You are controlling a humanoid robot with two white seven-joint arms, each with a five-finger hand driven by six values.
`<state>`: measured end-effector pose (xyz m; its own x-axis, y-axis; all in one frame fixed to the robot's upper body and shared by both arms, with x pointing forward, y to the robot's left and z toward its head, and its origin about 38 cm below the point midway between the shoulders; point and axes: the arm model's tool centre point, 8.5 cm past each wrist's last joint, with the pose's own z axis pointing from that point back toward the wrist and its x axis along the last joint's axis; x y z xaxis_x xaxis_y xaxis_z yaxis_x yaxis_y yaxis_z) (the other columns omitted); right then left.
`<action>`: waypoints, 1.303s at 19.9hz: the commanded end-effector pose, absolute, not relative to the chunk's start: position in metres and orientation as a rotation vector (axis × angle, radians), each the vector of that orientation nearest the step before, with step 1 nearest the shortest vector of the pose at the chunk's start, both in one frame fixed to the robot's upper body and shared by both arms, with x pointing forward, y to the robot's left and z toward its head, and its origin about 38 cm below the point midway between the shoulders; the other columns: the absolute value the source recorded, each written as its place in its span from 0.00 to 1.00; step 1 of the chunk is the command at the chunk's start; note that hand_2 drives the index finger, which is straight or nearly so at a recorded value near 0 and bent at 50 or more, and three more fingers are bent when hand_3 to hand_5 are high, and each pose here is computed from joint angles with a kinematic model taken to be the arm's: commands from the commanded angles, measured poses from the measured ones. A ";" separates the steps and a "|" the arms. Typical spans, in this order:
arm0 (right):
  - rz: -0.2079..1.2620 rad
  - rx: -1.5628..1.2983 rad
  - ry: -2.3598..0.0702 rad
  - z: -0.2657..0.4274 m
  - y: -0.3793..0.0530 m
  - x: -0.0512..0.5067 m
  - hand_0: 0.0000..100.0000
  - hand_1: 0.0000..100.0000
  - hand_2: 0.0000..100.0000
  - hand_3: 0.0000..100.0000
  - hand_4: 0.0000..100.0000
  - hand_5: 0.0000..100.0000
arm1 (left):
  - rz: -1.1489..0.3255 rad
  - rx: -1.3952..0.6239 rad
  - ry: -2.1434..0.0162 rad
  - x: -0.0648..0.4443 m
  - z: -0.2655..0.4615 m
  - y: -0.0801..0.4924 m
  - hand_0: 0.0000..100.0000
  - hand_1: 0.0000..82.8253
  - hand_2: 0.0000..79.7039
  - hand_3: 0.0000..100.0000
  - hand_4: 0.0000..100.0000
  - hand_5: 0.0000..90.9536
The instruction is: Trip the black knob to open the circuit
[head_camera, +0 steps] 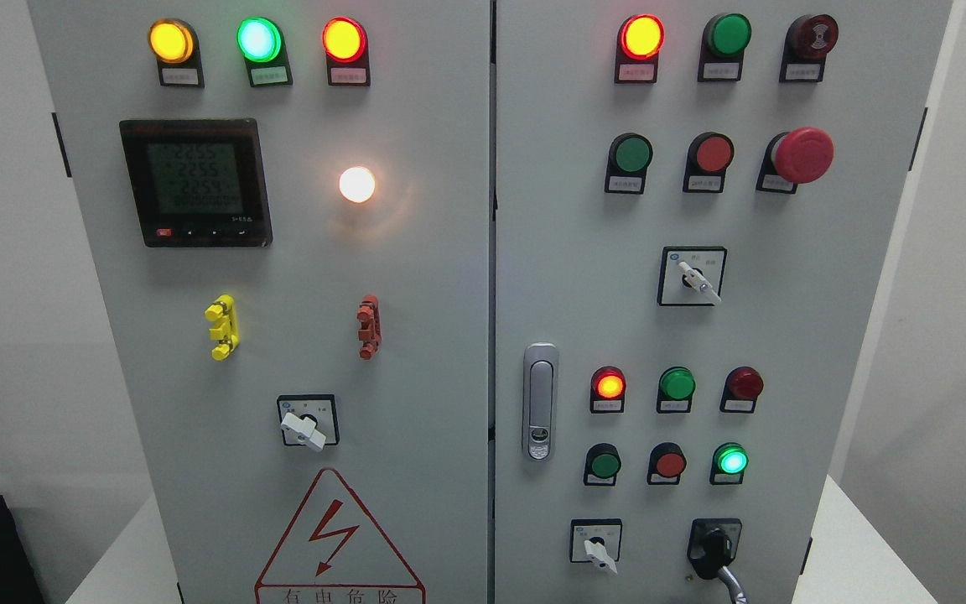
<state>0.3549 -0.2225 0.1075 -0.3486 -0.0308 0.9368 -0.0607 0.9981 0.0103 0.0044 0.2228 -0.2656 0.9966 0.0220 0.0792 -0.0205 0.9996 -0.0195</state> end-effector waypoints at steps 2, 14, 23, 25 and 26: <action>0.064 0.087 -2.020 0.133 -0.218 0.354 0.80 0.69 0.00 0.94 0.84 0.83 | 0.025 -0.020 -0.085 0.007 -0.266 0.222 0.12 0.47 0.00 0.00 0.00 0.00; 0.060 0.078 -1.999 0.126 -0.221 0.351 0.81 0.70 0.00 0.94 0.84 0.82 | 0.025 -0.020 -0.085 0.007 -0.266 0.222 0.12 0.47 0.00 0.00 0.00 0.00; 0.053 0.052 -1.971 0.116 -0.231 0.351 0.81 0.71 0.00 0.94 0.84 0.82 | 0.025 -0.020 -0.084 0.006 -0.266 0.222 0.12 0.47 0.00 0.00 0.00 0.00; 0.054 0.050 -1.968 0.114 -0.231 0.351 0.81 0.71 0.00 0.94 0.84 0.82 | 0.025 -0.020 -0.085 0.007 -0.266 0.222 0.12 0.47 0.00 0.00 0.00 0.00; 0.053 0.049 -1.967 0.114 -0.232 0.350 0.81 0.71 0.00 0.94 0.84 0.82 | 0.025 -0.020 -0.084 0.007 -0.266 0.222 0.12 0.47 0.00 0.00 0.00 0.00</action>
